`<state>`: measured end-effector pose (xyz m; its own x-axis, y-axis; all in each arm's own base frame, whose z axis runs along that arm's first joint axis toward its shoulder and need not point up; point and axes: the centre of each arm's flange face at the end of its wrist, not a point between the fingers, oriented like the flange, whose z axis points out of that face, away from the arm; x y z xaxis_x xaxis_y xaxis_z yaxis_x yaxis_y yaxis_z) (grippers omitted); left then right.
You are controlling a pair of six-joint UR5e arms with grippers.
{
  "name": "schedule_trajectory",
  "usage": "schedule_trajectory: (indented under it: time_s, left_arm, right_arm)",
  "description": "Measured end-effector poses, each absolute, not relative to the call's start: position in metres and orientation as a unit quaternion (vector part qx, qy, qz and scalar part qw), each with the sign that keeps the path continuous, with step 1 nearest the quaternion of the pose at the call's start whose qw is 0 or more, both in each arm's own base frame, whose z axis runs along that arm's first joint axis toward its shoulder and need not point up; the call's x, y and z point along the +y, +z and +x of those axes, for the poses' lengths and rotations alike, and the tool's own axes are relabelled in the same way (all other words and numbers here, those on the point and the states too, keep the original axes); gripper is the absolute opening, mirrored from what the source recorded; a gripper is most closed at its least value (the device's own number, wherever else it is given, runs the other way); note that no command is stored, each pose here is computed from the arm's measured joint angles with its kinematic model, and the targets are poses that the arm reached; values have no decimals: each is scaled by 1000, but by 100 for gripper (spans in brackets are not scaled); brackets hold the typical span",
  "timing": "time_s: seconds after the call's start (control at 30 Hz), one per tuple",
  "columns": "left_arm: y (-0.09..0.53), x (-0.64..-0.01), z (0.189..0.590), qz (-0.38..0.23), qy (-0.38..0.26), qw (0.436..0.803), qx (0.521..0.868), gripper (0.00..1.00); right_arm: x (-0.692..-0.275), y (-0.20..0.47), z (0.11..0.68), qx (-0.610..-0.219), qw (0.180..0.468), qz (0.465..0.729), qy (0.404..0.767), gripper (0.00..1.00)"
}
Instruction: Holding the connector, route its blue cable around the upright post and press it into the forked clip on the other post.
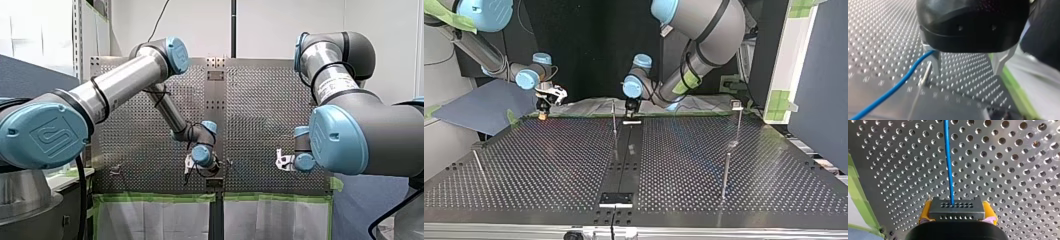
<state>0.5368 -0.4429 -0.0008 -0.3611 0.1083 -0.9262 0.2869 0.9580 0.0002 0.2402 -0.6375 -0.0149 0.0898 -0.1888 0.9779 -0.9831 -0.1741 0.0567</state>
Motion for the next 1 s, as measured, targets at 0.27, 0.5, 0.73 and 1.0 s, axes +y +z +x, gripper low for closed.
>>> schedule_trajectory:
  time_s: [0.27, 0.5, 0.73, 1.0]
  left_arm:
    - [17, -443, 514, 145, -110, 538, 823, 100]
    - [15, -452, 495, 167, -122, 526, 825, 100]
    - [23, -458, 490, 172, -126, 529, 821, 100]
    - [30, -467, 483, 178, -131, 531, 818, 100]
  right_arm:
    - [-636, -16, 240, -486, 420, 608, 467, 0]
    - [-635, -17, 240, -488, 417, 611, 464, 0]
    - [-634, -17, 240, -489, 415, 613, 462, 0]
    - [-634, -17, 240, -490, 414, 613, 461, 0]
